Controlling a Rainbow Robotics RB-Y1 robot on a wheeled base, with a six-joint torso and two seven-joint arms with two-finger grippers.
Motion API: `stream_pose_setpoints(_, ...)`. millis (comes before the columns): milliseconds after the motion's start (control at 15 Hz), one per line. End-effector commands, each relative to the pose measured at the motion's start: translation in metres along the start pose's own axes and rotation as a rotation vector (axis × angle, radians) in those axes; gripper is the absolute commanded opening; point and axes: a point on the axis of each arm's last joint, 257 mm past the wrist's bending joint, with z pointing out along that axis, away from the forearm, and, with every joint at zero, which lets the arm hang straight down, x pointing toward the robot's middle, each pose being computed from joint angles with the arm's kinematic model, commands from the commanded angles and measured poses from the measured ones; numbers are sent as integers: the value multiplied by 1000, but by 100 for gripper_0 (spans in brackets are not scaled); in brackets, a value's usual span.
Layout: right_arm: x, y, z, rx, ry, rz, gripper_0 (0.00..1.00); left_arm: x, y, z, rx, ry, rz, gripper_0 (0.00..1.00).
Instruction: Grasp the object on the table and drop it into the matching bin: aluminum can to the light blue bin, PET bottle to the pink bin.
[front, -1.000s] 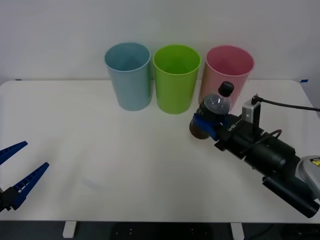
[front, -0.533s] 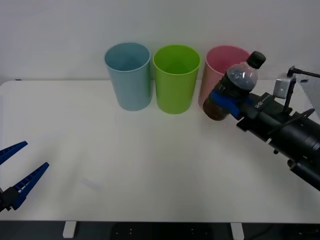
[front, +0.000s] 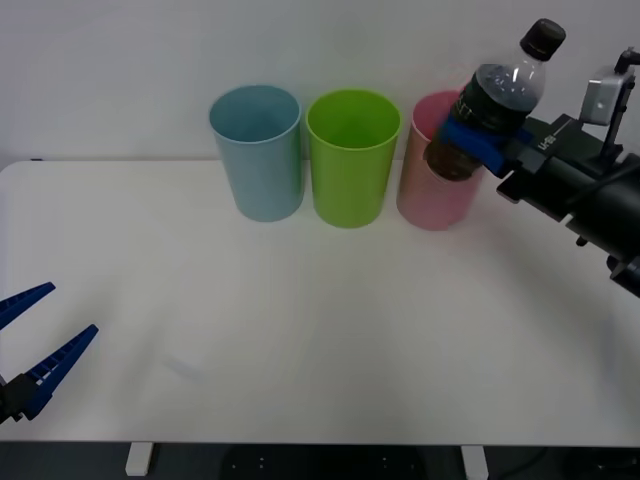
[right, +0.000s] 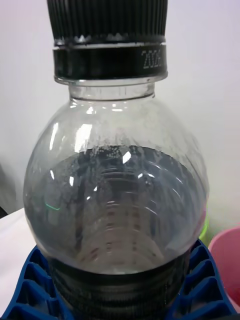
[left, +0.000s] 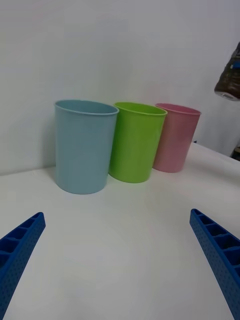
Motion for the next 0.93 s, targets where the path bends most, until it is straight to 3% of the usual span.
stream_pose_setpoints(67,-9,-18,7,15,3,-19,0,0,0,0,0,0,0,100)
stream_pose_setpoints(200,-13,-33,12,36,6,-36,0,0,0,0,0,0,0,100)
stream_pose_setpoints(400,-17,-60,23,82,26,-107,0,0,0,0,0,0,0,100)
stream_pose_setpoints(933,-15,-121,39,216,30,-140,0,0,0,0,0,0,0,100)
